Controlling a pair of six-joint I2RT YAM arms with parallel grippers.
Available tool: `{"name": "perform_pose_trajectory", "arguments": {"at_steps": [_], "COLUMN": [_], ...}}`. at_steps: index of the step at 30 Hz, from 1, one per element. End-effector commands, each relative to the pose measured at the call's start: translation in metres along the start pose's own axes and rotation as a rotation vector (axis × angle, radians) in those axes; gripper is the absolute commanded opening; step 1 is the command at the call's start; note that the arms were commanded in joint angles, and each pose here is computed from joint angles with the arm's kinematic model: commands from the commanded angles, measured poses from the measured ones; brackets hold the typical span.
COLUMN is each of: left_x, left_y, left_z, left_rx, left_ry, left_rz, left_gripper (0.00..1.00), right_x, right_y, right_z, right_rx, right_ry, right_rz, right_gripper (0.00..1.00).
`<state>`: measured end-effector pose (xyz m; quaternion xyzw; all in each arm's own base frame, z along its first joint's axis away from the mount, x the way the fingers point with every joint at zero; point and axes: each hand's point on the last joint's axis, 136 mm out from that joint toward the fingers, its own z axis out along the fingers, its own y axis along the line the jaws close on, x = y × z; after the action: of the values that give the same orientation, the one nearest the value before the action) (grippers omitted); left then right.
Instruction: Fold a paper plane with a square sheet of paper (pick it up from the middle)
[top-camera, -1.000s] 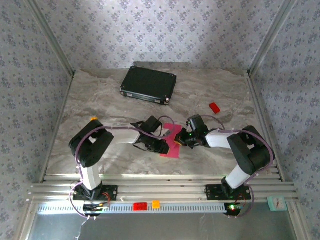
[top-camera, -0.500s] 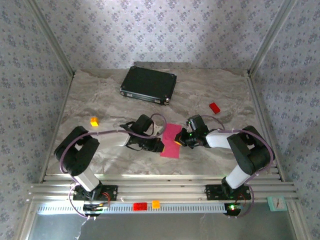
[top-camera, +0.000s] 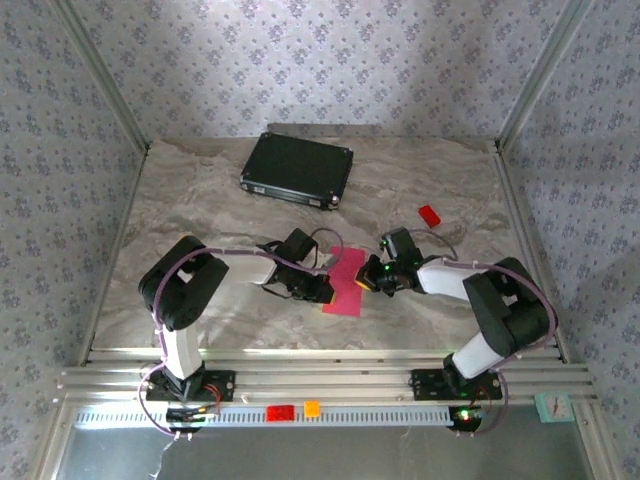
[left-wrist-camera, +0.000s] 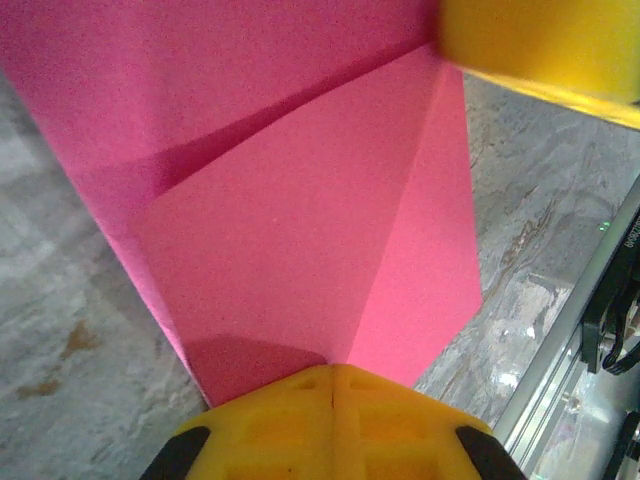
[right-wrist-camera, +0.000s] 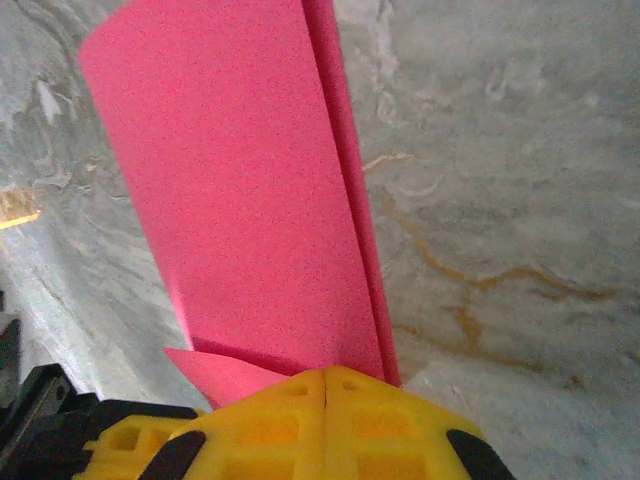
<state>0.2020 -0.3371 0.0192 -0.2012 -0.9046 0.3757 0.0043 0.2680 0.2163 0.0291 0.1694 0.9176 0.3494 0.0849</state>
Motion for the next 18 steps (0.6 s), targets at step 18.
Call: {"name": "perform_pose_trajectory", "arguments": {"at_steps": [18], "left_x": [0.026], "left_y": [0.030], "left_z": [0.012], "left_rx": [-0.083], "left_ry": [0.074], "left_rz": [-0.059], "left_gripper": [0.00], "right_x": [0.031], "right_y": [-0.011], "right_z": [0.020], "right_rx": [0.040], "right_ry": [0.064], "right_rz": [-0.013], "right_gripper": [0.00]}}
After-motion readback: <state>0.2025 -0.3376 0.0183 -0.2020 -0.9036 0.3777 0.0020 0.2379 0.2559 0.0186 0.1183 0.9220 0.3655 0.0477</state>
